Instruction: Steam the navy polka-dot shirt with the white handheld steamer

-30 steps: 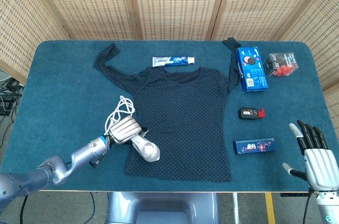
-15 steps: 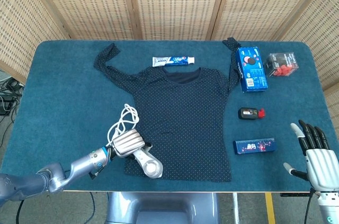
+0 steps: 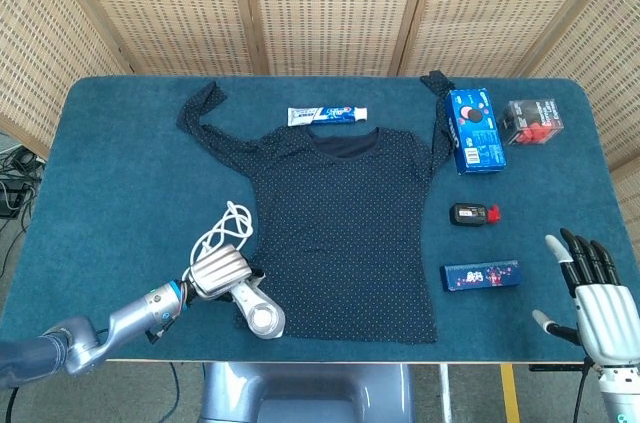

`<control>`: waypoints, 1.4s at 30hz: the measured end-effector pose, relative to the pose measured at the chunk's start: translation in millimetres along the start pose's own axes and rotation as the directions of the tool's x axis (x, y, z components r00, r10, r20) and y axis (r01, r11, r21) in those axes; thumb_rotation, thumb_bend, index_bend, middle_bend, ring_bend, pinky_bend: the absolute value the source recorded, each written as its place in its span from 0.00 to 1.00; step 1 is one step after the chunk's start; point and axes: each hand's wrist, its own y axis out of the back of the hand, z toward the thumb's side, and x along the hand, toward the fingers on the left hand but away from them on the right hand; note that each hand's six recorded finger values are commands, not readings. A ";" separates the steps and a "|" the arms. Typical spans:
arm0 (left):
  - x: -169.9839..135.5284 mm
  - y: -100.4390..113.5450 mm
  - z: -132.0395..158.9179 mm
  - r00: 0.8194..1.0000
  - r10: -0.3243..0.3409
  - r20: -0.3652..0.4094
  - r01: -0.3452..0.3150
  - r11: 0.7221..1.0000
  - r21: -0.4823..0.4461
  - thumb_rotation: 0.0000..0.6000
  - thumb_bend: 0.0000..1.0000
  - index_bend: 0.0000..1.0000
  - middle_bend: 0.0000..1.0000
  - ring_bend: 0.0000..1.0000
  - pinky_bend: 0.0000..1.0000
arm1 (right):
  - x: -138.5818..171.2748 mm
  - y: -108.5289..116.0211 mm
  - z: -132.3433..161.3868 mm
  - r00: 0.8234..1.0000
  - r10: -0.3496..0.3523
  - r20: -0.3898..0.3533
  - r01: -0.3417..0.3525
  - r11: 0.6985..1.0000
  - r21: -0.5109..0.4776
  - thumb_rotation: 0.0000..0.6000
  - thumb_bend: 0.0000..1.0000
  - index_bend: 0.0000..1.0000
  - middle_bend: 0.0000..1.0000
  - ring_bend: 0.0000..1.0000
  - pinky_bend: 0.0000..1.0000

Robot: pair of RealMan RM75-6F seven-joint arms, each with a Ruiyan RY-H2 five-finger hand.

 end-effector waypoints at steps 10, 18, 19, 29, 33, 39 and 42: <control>-16.5 11.4 -30.9 0.993 0.054 -0.101 -0.053 0.999 0.011 1.00 0.55 1.00 0.84 0.73 0.79 | 2.7 1.2 4.9 1.000 -0.003 -0.018 0.003 1.000 -0.003 1.00 0.00 0.00 0.00 0.00 0.00; -29.4 45.8 -88.9 0.946 0.169 -0.275 -0.170 0.985 0.022 1.00 0.55 1.00 0.84 0.73 0.79 | 4.8 2.1 8.6 0.999 -0.004 -0.033 0.004 1.000 -0.007 1.00 0.00 0.00 0.00 0.00 0.00; -30.9 49.5 -95.5 0.938 0.181 -0.295 -0.182 0.983 0.024 1.00 0.55 1.00 0.84 0.73 0.79 | 4.9 2.0 8.9 0.999 -0.003 -0.034 0.003 1.000 -0.007 1.00 0.00 0.00 0.00 0.00 0.00; -41.2 79.7 -167.4 0.818 0.270 -0.508 -0.297 0.955 0.029 1.00 0.55 1.00 0.84 0.73 0.79 | 3.3 -2.7 9.3 0.999 0.013 -0.033 -0.013 1.000 0.001 1.00 0.00 0.00 0.00 0.00 0.00; -38.4 78.4 -192.6 0.770 0.255 -0.585 -0.307 0.952 0.010 1.00 0.55 1.00 0.84 0.73 0.79 | 1.7 -5.1 9.3 0.999 0.019 -0.029 -0.018 1.000 0.007 1.00 0.00 0.00 0.00 0.00 0.00; -19.1 68.8 -208.4 0.735 0.215 -0.643 -0.306 0.951 -0.032 1.00 0.51 1.00 0.84 0.73 0.78 | -2.4 -10.8 6.1 0.999 0.035 -0.008 -0.035 0.999 0.016 1.00 0.00 0.00 0.00 0.00 0.00; -7.9 61.4 -210.2 0.729 0.193 -0.657 -0.301 0.952 -0.054 1.00 0.36 0.99 0.81 0.71 0.75 | -4.6 -12.5 4.5 0.999 0.037 0.002 -0.037 0.999 0.021 1.00 0.00 0.00 0.00 0.00 0.00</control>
